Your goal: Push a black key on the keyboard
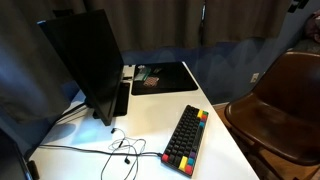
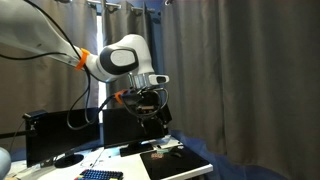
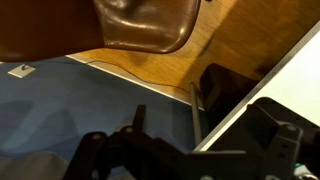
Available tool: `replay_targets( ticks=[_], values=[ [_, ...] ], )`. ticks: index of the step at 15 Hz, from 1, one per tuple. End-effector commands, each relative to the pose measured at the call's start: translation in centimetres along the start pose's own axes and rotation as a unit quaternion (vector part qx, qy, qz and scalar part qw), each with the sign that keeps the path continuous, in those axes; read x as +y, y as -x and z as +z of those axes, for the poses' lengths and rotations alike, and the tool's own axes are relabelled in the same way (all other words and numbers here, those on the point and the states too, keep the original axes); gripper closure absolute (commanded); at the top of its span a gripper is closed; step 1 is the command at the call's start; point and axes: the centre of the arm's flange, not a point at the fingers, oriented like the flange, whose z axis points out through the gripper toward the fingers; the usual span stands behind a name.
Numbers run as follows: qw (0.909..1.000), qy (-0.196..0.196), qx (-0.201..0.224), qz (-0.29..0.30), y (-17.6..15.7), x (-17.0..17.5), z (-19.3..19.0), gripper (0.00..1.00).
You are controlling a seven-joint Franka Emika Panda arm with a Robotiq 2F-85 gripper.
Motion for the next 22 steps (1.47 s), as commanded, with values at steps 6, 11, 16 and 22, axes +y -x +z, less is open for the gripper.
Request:
replay_targets(
  ticks=[6, 11, 16, 22],
  values=[
    [0.9677, -0.044, -0.049, -0.244, 0.5, -22.2, 6.5, 0.0],
    [0.9207, -0.07, -0.041, -0.382, 2.4, -33.1, 9.3, 0.0],
    [0.9057, -0.061, -0.042, -0.417, 3.9, -35.2, 9.9, 0.0],
    [0.9017, -0.062, -0.041, -0.426, 3.6, -35.3, 10.0, 0.0]
  ],
)
